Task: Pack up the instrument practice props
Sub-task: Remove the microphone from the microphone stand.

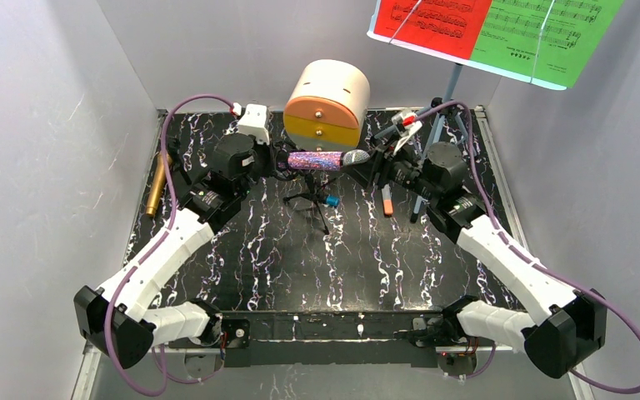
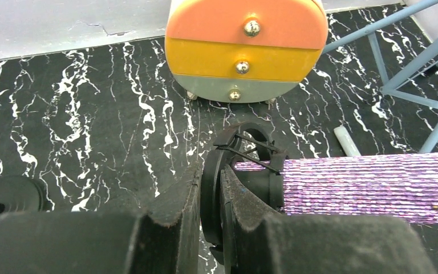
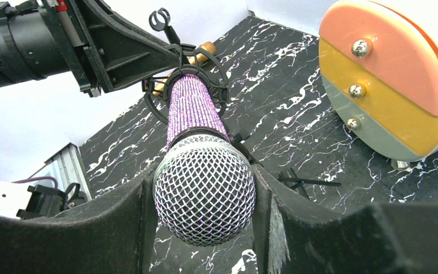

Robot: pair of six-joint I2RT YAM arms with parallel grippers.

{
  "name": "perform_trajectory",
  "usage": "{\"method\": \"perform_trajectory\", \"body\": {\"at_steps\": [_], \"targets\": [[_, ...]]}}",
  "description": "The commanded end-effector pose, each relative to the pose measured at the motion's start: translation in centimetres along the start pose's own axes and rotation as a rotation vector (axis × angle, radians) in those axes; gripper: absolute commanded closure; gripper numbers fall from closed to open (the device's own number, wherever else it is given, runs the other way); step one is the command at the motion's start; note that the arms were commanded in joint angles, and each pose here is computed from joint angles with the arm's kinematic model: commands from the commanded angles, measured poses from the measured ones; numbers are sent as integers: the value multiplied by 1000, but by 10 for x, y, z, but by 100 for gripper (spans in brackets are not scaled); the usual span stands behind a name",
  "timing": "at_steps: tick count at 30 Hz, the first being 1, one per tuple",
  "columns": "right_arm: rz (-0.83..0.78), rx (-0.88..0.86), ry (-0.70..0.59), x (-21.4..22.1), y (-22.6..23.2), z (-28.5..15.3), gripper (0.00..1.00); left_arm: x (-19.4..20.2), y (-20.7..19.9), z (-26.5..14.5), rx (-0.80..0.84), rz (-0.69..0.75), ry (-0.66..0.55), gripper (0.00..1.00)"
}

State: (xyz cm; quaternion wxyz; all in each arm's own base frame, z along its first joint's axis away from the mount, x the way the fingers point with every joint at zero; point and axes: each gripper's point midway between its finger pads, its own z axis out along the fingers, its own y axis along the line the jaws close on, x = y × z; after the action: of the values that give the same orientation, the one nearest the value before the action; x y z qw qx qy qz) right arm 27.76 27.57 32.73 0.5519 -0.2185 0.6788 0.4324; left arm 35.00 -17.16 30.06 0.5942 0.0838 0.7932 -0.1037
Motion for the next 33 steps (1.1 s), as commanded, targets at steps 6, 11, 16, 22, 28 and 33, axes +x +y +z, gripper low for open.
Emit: {"method": "perform_trajectory", "body": {"at_steps": [6,11,16,22,28,33], "targets": [[-70,87,-92,-38,-23,-34,99,11,35,-1,-130,92,56,100],[-98,172,-142,-52,-30,-51,99,12,30,2,-95,85,46,97],[-125,188,-169,-61,-26,-60,99,12,32,6,-70,51,49,88],[-123,165,-163,-60,-19,-64,99,1,29,1,-8,26,0,60],[-135,127,-164,-68,-2,-75,99,-17,27,-13,59,34,-74,37],[-120,71,-130,-62,10,-78,99,-33,16,-33,162,81,-157,26]]}}
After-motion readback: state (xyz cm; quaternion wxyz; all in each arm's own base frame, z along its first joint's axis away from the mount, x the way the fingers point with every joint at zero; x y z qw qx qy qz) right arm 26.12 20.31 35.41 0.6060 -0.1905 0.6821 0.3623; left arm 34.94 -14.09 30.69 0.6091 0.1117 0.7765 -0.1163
